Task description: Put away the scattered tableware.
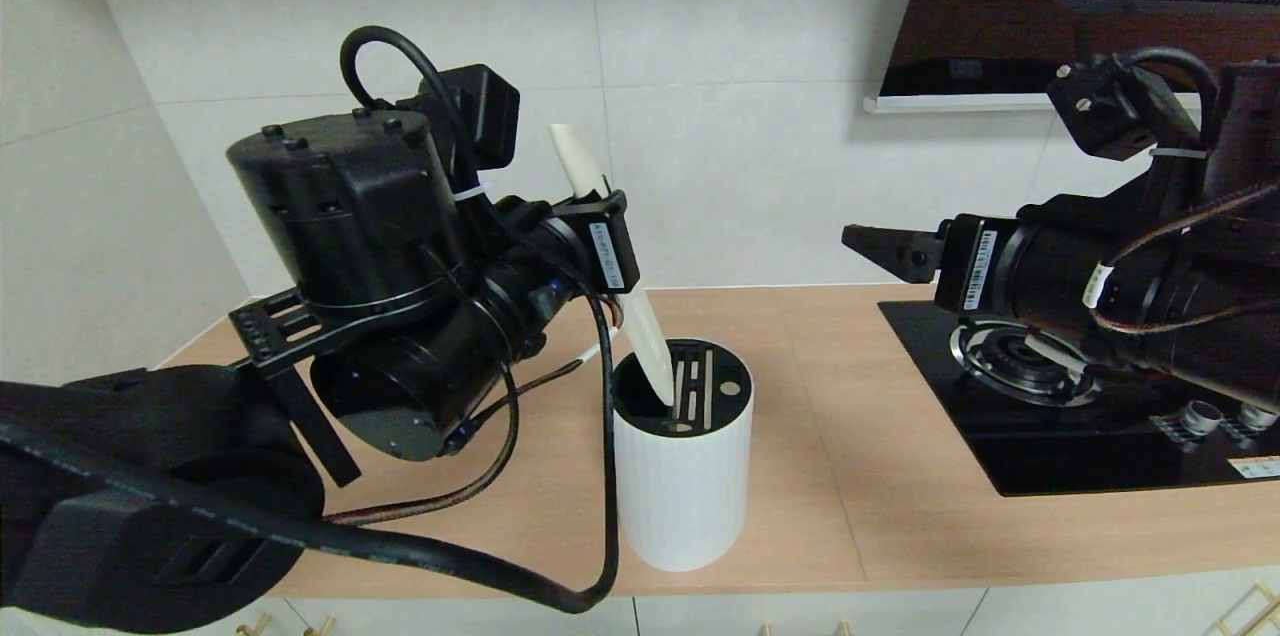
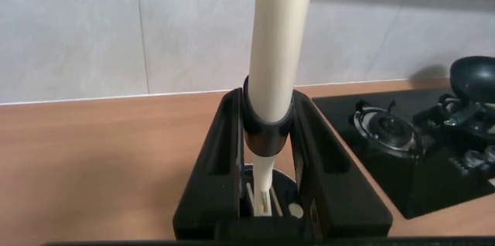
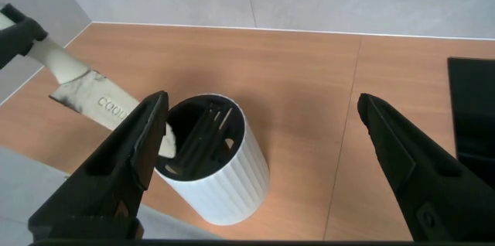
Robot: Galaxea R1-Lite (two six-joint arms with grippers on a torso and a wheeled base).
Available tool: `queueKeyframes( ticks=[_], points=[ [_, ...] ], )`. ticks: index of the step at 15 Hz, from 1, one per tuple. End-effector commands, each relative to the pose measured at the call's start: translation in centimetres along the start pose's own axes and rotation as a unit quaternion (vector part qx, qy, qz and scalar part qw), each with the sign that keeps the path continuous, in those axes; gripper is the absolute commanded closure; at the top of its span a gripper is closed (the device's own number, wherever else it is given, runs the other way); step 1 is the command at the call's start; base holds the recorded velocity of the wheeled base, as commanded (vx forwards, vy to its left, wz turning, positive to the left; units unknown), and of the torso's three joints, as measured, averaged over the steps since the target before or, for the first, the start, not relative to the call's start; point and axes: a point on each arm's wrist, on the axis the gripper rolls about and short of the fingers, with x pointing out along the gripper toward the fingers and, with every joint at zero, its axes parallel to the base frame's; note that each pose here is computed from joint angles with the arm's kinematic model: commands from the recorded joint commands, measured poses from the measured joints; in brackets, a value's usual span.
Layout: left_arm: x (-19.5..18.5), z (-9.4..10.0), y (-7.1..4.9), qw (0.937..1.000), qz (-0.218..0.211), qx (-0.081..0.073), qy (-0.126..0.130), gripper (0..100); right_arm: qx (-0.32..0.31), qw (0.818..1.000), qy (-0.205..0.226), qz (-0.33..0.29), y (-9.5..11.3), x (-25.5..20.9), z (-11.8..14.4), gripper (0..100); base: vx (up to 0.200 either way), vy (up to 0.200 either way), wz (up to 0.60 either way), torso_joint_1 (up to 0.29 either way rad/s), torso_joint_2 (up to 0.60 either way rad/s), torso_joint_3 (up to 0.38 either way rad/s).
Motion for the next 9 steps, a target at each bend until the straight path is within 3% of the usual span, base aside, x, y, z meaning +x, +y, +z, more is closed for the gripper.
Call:
queueKeyframes(
  ticks=[1, 4, 9],
  points=[
    [0.0, 0.1, 0.0, 1.0, 0.001, -0.001, -0.004, 100, 0.0, 1.0, 0.001, 0.0, 0.0, 0.1, 0.0, 0, 0.0, 0.0, 0.0, 0.0, 0.0, 0.0],
    [0.9, -0.2, 0.8, 0.9998, 0.015, -0.002, -0.011, 100, 0.0, 1.0, 0.001, 0.0, 0.0, 0.1, 0.0, 0, 0.0, 0.0, 0.0, 0.0, 0.0, 0.0],
    [1.2, -0.6, 0.9, 0.9998, 0.018, 0.001, -0.006, 100, 0.0, 1.0, 0.0, 0.0, 0.0, 0.0, 0.0, 0, 0.0, 0.0, 0.0, 0.0, 0.0, 0.0]
  ],
)
